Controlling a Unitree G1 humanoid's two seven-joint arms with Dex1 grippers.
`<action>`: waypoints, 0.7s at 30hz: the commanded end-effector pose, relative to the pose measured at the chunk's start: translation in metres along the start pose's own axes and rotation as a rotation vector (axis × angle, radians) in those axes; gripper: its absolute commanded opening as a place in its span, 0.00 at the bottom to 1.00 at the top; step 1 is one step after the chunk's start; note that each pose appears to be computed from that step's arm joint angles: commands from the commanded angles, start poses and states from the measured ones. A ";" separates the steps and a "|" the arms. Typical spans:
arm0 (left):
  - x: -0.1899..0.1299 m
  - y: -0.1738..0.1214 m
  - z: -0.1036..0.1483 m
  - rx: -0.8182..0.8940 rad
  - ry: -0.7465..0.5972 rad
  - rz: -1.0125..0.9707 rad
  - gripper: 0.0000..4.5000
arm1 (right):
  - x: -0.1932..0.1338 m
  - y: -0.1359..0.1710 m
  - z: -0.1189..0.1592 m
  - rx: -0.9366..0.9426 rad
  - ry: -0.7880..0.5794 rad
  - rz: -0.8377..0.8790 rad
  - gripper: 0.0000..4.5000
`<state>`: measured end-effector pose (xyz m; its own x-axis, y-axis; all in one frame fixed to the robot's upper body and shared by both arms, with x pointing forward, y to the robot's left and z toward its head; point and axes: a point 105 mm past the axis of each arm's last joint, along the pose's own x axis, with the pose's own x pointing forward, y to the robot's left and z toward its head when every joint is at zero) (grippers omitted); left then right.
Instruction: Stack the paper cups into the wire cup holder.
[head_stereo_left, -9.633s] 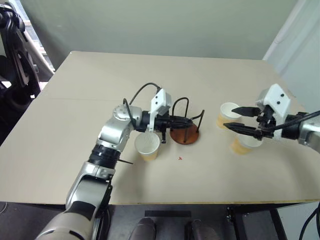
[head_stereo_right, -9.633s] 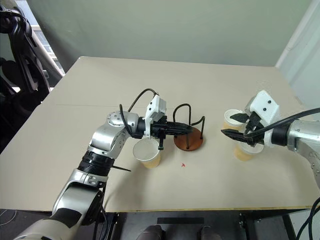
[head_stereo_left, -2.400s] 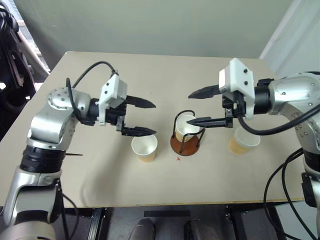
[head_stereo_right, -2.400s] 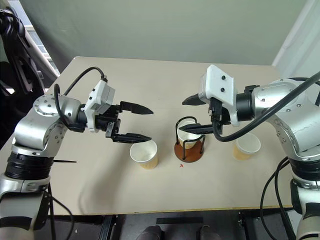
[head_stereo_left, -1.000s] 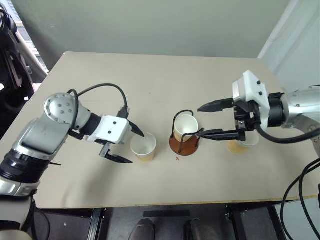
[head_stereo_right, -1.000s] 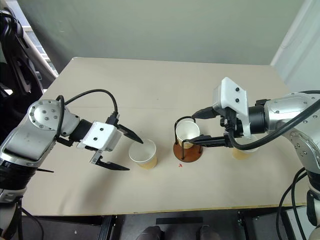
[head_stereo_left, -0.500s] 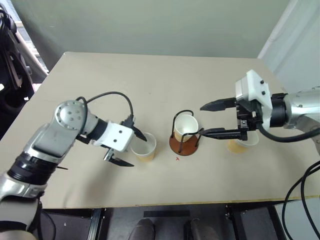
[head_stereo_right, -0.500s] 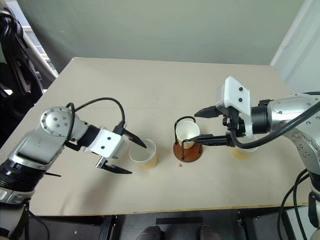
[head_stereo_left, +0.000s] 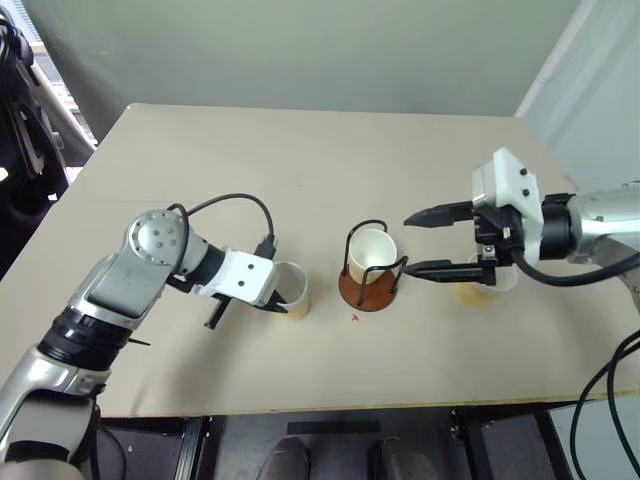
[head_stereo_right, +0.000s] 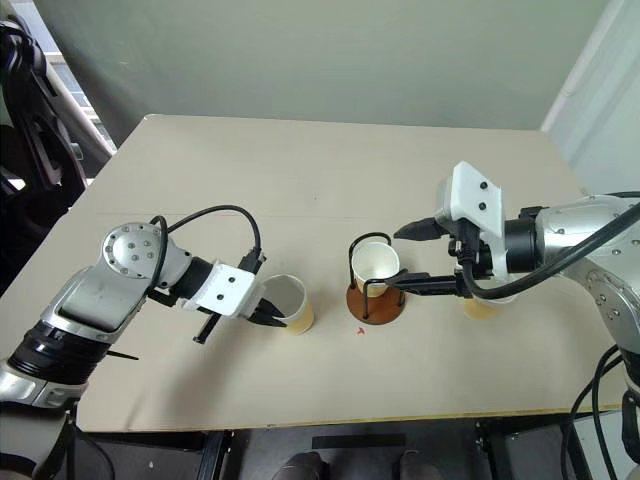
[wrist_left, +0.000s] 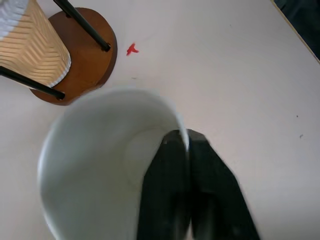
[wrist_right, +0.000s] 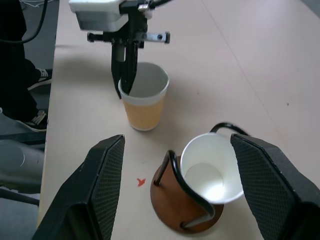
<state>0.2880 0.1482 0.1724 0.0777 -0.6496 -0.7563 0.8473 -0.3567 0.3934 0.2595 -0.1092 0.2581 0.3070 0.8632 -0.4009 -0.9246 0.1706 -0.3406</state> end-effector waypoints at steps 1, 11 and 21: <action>-0.011 0.011 0.014 -0.010 -0.065 0.048 0.01 | -0.010 -0.005 0.001 -0.019 0.001 -0.044 0.76; -0.038 0.042 0.052 -0.032 -0.227 0.140 0.01 | -0.016 -0.014 -0.016 0.030 0.034 -0.086 0.76; -0.051 0.077 0.086 0.037 -0.347 0.203 0.01 | -0.018 -0.017 -0.020 0.029 0.046 -0.109 0.76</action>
<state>0.3070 0.0996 0.2684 0.0547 -0.8780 -0.4756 0.8391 -0.2177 0.4985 0.2751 -0.1337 0.2424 0.3823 0.8192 -0.4276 -0.9135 0.2655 -0.3081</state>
